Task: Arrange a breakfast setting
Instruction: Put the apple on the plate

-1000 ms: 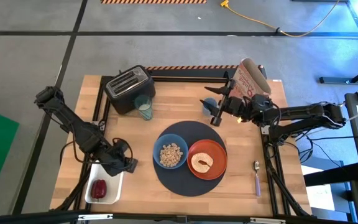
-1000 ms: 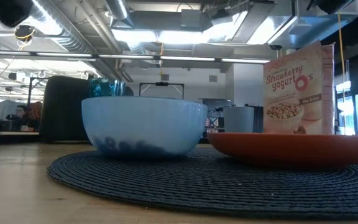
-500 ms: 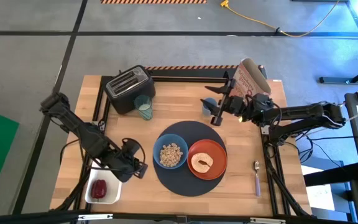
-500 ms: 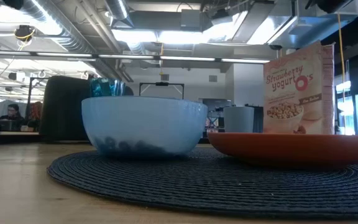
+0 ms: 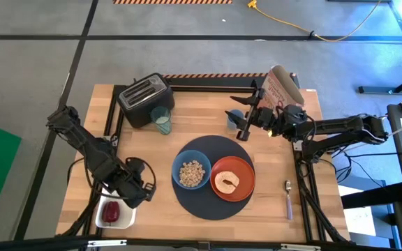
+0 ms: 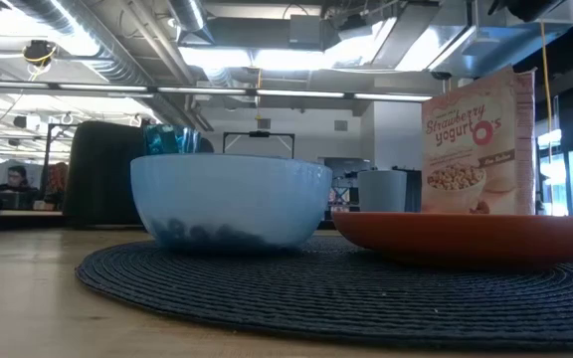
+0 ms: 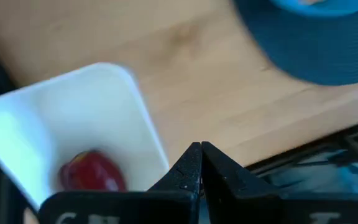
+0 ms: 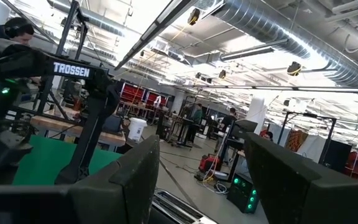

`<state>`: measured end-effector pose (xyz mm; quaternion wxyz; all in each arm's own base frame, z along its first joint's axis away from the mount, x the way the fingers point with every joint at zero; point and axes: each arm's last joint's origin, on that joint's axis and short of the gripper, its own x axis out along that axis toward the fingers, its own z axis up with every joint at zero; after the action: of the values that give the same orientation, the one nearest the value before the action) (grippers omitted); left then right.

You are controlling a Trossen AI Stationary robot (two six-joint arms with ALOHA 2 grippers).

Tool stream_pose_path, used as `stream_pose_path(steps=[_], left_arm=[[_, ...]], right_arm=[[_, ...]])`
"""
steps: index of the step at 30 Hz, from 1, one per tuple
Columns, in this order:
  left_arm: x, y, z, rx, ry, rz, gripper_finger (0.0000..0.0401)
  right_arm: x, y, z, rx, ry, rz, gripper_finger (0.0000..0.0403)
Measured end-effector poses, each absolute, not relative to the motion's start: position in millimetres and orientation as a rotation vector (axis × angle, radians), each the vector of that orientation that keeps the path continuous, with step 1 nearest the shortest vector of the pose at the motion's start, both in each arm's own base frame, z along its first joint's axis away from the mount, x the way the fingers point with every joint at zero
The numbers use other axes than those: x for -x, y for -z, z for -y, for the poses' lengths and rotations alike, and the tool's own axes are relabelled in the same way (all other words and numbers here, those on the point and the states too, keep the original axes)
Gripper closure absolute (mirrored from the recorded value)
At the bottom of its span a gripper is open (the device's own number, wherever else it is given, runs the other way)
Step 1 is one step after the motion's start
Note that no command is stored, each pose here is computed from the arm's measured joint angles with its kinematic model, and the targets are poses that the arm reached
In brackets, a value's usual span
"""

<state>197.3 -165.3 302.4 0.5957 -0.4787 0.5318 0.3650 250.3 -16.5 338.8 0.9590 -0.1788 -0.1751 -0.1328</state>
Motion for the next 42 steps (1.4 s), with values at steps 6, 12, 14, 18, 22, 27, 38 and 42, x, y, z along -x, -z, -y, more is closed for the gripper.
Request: stream_pose_path(steps=[6, 12, 14, 18, 22, 27, 38, 42], left_arm=[[-197.6, -287.6, 172.4, 1.106, -1.017, -1.287, 0.037], [-198.3, -277.0, 180.5, 1.165, -1.148, -1.447, 0.0309], [-198.6, -272.7, 186.7, 1.163, -1.152, -1.447, 0.0285], [-200.5, -257.1, 202.9, 1.13, -1.18, -1.468, 0.0239], [-199.4, -238.0, 217.9, 1.055, -1.237, -1.571, 0.0205], [-198.8, -222.5, 225.8, 0.967, -1.272, -1.706, 0.0189], [-191.3, -185.8, 227.5, 0.939, -1.309, -1.883, 0.0169], [-189.7, -175.5, 226.6, 0.973, -1.331, -1.856, 0.0142]], right_arm=[[-250.4, -338.7, 16.5, 0.363, 0.27, 0.354, 0.0177], [-250.5, -338.4, 16.5, 0.364, 0.269, 0.35, 0.0177], [-250.6, -338.3, 16.4, 0.364, 0.269, 0.348, 0.0177], [-250.6, -338.2, 16.5, 0.364, 0.269, 0.348, 0.0177], [-250.5, -338.3, 16.5, 0.364, 0.269, 0.348, 0.0178], [-250.5, -338.3, 16.5, 0.364, 0.269, 0.349, 0.0177], [-250.6, -338.3, 16.5, 0.366, 0.269, 0.348, 0.0178], [-250.6, -338.2, 16.5, 0.371, 0.27, 0.346, 0.0178]])
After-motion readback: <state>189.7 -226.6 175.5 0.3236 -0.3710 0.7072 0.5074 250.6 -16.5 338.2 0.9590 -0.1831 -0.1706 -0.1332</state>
